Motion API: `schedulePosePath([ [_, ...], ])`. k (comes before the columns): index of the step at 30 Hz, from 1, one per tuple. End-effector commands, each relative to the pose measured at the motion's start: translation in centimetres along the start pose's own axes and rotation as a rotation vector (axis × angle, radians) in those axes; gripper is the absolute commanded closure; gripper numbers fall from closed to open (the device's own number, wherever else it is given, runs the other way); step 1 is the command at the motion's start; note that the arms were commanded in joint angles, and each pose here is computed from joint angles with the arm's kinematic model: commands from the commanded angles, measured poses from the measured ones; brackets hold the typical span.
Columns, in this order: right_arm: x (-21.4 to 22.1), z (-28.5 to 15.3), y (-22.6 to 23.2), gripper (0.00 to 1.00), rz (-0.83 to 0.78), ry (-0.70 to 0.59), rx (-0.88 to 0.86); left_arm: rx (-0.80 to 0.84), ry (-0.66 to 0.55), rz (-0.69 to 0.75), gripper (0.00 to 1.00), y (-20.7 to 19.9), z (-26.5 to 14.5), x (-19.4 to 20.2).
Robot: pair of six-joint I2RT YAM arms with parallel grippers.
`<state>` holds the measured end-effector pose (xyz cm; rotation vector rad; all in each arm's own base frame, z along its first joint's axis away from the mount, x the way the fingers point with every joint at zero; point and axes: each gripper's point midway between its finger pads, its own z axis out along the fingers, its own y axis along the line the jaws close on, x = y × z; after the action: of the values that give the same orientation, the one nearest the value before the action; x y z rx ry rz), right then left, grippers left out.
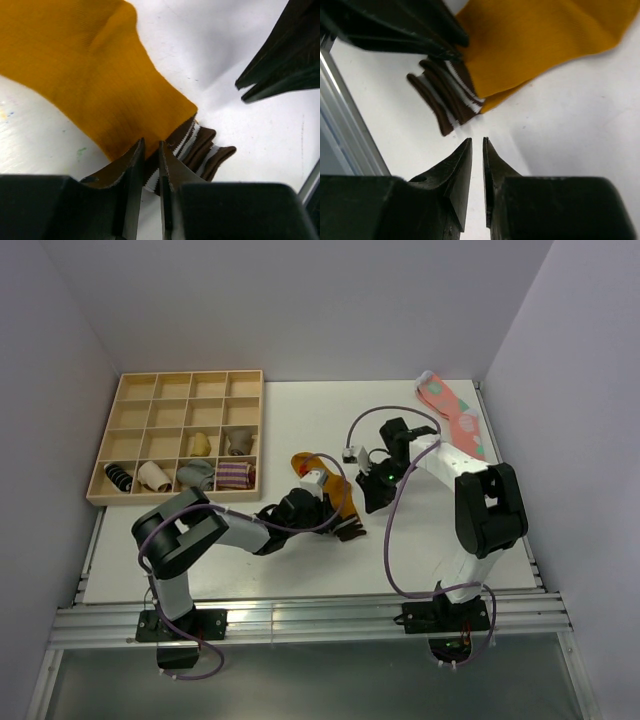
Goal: Roll the socks
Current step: Roll the sock at the center of the board.
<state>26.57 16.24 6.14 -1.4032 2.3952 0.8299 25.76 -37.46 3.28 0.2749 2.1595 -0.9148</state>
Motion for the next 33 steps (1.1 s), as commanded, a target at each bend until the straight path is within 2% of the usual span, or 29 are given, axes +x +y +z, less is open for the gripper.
schedulePosePath([
  [1,1.1,-0.1,2.1,0.78,-0.073,0.008,-0.113,0.087,-0.012,-0.007,0.76,-2.0,0.3,-0.5],
  [4,1.6,-0.1,2.5,0.76,-0.094,0.024,-0.135,0.074,0.0,-0.005,0.77,-1.9,1.0,-0.4],
  [10,3.2,0.5,2.3,0.58,-0.129,0.07,-0.134,0.032,0.018,-0.034,0.76,-0.9,1.8,-0.4],
  [18,2.6,0.8,1.1,0.51,-0.179,0.05,-0.07,0.024,0.042,-0.107,0.76,2.0,1.8,-1.0],
  [23,0.4,0.4,0.4,0.51,-0.189,-0.016,-0.021,0.041,0.067,-0.138,0.77,3.3,1.5,-1.1],
  [26,-1.2,0.3,-1.3,0.63,-0.149,-0.057,0.062,0.055,0.107,-0.116,0.78,3.3,1.4,-0.7],
  [27,-1.6,0.3,-1.9,0.69,-0.074,-0.076,0.098,0.065,0.121,-0.103,0.78,3.2,1.4,-0.6],
  [30,-2.8,0.0,-3.6,0.73,-0.037,-0.112,0.18,0.073,0.127,-0.093,0.76,3.1,0.9,-0.5],
  [33,-3.6,-0.1,-4.3,0.84,-0.007,-0.12,0.215,0.1,0.083,-0.099,0.72,2.4,0.0,-1.4],
])
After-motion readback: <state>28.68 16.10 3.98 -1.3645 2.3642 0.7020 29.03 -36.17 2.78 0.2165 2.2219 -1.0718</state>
